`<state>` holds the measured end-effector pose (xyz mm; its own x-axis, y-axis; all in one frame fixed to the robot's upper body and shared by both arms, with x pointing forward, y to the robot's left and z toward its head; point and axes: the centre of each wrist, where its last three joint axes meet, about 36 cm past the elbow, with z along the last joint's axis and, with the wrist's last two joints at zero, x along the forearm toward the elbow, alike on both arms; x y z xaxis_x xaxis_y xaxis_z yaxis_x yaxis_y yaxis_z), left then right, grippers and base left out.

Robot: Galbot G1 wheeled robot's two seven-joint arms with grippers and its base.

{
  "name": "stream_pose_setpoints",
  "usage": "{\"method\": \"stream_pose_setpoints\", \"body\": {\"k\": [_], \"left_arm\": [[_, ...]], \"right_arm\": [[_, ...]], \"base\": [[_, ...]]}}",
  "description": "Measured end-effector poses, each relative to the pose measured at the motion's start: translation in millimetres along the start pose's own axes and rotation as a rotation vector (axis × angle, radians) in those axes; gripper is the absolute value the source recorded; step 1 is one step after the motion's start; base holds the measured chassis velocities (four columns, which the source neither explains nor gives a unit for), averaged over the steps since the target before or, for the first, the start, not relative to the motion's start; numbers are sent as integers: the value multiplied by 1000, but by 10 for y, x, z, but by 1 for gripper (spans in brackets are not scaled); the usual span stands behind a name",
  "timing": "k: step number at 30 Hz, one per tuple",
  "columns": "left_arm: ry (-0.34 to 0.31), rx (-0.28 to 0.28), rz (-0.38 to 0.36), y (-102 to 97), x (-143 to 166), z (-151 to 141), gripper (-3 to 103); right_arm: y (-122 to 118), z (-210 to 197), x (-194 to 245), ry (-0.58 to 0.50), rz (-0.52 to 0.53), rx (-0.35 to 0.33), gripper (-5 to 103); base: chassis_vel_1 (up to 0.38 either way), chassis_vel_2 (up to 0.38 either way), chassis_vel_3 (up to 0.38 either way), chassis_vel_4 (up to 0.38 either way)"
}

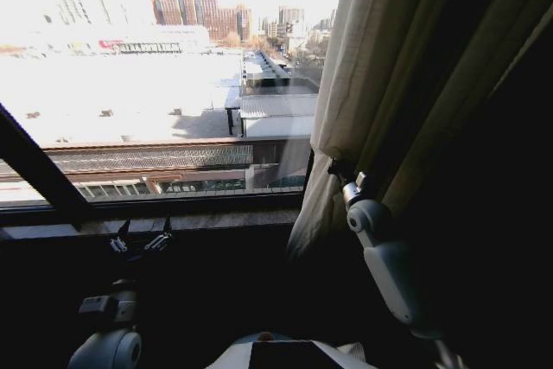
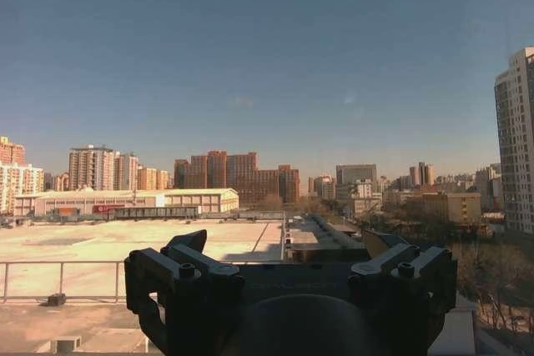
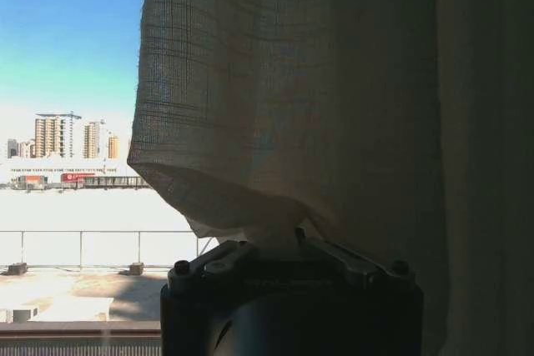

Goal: Open the curtains by pulling them apart, changing their state from closed to fully open.

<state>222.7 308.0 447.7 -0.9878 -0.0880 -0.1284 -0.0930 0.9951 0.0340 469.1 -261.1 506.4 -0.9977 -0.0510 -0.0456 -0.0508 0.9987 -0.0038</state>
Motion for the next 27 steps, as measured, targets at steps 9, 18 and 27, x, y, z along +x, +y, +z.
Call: {"method": "stream_pose_setpoints", "body": {"k": [9, 18, 27], "left_arm": [[-3, -6, 2, 5, 8, 17, 100], [-3, -5, 3, -16, 4, 28, 100], [-1, -5, -1, -17, 1, 28, 100]], "right_arm": [[-39, 23, 79, 5, 12, 0, 0], [-68, 21, 70, 4, 17, 3, 0], [-76, 41, 18, 8, 14, 3, 0]], "base": [[-38, -49, 42, 48], [-181, -178, 192, 181], [-218, -204, 198, 205]]}}
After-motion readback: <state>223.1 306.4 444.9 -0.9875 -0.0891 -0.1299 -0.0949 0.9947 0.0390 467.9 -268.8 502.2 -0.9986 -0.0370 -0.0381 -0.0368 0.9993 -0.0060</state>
